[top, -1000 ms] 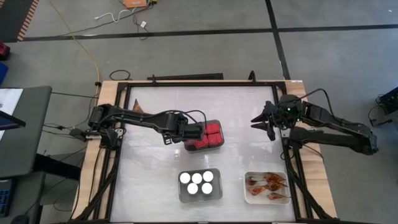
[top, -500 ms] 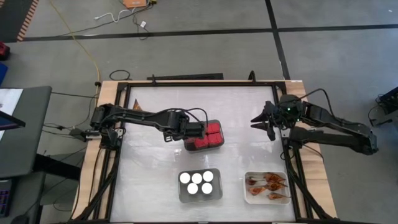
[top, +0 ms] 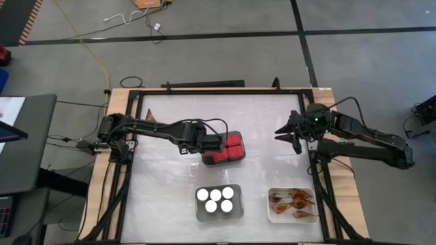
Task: Sort spices by type
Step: Put the red seasoning can into the black bin
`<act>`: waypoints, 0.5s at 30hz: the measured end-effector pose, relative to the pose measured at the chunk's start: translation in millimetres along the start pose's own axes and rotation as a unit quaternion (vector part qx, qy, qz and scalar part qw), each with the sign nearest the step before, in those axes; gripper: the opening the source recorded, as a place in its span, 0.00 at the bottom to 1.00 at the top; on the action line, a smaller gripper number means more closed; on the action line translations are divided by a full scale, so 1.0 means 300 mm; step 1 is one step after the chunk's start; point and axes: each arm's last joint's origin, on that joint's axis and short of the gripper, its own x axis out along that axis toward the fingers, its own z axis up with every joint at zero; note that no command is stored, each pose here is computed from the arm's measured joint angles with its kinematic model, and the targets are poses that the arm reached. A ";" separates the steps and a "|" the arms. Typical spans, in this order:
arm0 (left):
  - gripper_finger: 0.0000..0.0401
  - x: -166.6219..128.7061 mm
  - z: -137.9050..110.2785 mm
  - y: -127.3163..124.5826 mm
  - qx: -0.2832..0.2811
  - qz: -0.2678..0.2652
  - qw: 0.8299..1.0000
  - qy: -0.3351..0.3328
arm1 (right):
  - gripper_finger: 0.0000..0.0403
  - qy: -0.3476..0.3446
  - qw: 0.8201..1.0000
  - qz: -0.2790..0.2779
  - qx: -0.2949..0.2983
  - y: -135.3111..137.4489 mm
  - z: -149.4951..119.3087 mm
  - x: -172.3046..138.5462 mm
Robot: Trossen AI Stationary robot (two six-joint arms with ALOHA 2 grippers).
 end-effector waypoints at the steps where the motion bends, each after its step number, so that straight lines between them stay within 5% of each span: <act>1: 0.50 0.000 0.000 0.000 0.001 0.000 1.000 0.000 | 0.37 0.000 1.000 0.000 0.000 0.000 0.000 0.000; 15: 0.50 -0.044 0.011 -0.002 0.000 0.019 1.000 0.011 | 0.37 0.000 1.000 0.000 0.000 0.000 0.000 0.000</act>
